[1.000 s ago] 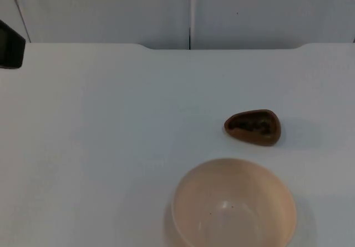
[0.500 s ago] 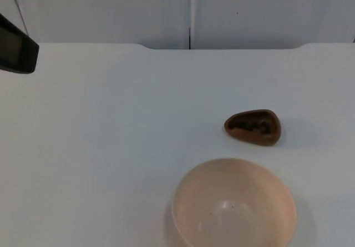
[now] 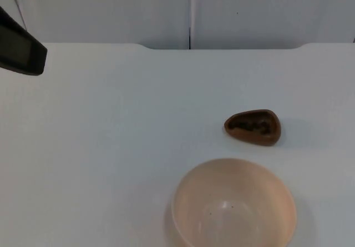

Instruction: Pick up the bowl with the left hand and pour the coffee beans from the cup into the bowl with the right hand.

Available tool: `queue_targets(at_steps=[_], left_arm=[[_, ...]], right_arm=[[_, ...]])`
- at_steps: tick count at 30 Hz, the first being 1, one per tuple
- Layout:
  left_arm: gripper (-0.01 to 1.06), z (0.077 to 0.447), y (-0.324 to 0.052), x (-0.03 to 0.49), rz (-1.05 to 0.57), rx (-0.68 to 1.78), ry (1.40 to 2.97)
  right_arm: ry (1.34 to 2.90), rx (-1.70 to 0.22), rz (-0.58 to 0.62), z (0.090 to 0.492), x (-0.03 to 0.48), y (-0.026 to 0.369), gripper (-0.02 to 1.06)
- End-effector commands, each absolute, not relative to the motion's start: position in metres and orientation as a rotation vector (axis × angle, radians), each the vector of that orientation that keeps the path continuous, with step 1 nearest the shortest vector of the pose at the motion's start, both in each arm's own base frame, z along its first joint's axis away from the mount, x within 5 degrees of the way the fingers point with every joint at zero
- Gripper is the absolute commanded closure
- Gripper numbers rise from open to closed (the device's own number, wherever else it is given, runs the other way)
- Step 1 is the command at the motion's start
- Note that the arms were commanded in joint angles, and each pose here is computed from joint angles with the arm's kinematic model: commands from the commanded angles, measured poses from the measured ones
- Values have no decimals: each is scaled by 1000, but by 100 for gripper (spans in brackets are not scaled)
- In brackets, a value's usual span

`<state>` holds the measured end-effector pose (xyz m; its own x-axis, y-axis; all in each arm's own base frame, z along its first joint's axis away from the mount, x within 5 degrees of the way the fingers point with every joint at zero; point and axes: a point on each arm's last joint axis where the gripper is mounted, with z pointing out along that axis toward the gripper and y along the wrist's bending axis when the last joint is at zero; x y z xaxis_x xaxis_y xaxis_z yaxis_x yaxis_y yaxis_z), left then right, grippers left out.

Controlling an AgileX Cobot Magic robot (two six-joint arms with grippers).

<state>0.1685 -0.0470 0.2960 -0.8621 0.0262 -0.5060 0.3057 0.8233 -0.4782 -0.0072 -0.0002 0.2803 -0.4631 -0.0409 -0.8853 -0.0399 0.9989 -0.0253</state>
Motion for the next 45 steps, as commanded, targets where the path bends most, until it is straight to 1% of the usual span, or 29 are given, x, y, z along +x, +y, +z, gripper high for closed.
queue_targets(at_steps=[1, 4, 7, 9, 10, 14, 15, 18, 25, 27, 30, 33, 34, 38, 45], left_arm=[[0, 295, -50, 174, -797, 252, 2517], [0, 294, -53, 177, -788, 285, 2531], [0, 295, -66, 185, -778, 389, 2551], [0, 296, -80, 192, -724, 435, 2582], [0, 296, -80, 192, -724, 435, 2582], [0, 290, -101, 201, -603, 506, 2653], [0, 290, -101, 201, -603, 506, 2653], [0, 287, -120, 205, -601, 559, 2653], [0, 279, -144, 212, -561, 526, 2655], [0, 270, -157, 213, -561, 549, 2662], [0, 260, -166, 214, -561, 551, 2697], [0, 246, -177, 214, -522, 589, 2747], [0, 246, -177, 214, -522, 589, 2747], [0, 226, -188, 219, -500, 574, 2788], [0, 210, -192, 227, -482, 515, 2824]], right_arm=[[2045, -58, -5, 280, -7, 0, -1], [2045, -58, -5, 280, -7, 0, -1], [2045, -58, -5, 280, -7, 0, -1], [2045, -60, -6, 280, -7, 0, -1], [2045, -60, -6, 280, -7, 0, -1], [2045, -60, -6, 280, -7, 0, -1], [2045, -60, -6, 280, -7, 0, -1], [2045, -60, -6, 280, -7, 0, -1], [2045, -60, -6, 280, -7, 0, -1], [2045, -60, -6, 280, -7, 0, -1], [2045, -60, -6, 280, -7, 0, -1], [2045, -60, -6, 280, -7, 0, -1], [2045, -60, -6, 280, -7, 0, -1], [2045, -60, -6, 280, -7, 0, -1], [2045, -60, -6, 280, -7, 0, -1]])
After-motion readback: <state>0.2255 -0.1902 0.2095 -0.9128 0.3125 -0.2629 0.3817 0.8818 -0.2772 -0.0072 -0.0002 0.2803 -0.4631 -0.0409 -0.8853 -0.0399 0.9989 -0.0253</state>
